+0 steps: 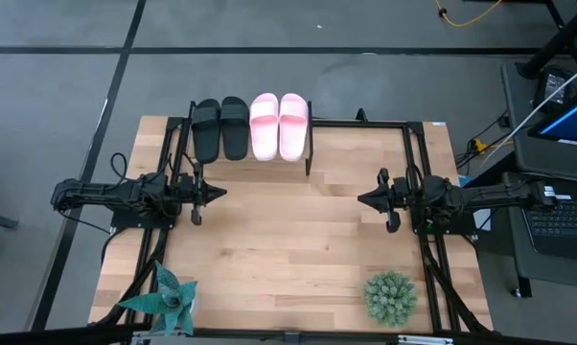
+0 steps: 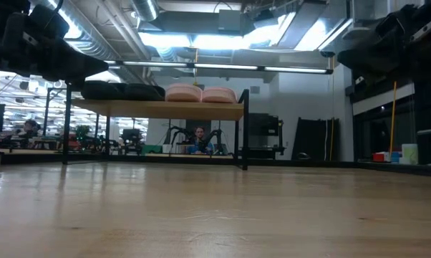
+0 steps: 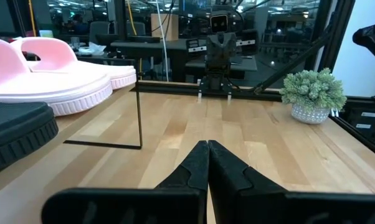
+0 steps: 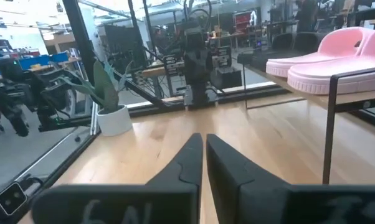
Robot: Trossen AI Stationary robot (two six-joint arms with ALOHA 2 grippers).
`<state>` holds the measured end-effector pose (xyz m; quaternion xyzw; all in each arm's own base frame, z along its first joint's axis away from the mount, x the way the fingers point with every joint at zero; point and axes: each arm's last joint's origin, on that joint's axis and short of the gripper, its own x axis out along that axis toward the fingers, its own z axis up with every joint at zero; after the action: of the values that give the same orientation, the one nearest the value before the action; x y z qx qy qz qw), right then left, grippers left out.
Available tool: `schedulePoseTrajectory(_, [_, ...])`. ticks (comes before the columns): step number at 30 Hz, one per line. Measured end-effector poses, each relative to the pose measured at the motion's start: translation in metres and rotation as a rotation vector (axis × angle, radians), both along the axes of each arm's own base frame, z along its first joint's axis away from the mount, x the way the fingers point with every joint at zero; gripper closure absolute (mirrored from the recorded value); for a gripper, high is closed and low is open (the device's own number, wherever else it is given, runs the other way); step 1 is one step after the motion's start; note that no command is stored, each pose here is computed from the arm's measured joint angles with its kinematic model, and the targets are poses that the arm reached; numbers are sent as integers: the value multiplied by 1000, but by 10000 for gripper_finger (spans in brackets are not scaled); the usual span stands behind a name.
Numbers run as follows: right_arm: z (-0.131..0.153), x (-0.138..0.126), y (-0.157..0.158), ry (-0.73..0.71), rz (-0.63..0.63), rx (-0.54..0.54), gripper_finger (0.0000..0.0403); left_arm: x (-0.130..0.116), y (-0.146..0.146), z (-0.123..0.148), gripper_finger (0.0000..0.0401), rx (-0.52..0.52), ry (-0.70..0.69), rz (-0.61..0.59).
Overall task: Pick and place slides into the shelf
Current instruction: Return to Home Position
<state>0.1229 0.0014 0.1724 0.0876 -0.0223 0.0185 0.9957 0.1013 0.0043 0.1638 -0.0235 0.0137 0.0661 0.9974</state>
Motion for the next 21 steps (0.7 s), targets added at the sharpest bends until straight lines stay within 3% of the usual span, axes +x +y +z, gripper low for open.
schedulePoseTrajectory(3, [0,0,0,0,0,-8,378,0,0,0,401,0,0,0])
schedulePoseTrajectory(12, [-5,-5,2,39,8,-261,387,0,0,0,401,0,0,0])
schedulePoseTrajectory(16, [-6,-12,1,55,9,-292,385,0,0,0,401,0,0,1])
schedulePoseTrajectory(21, [0,-19,3,-25,7,-343,387,0,0,0,401,0,0,1])
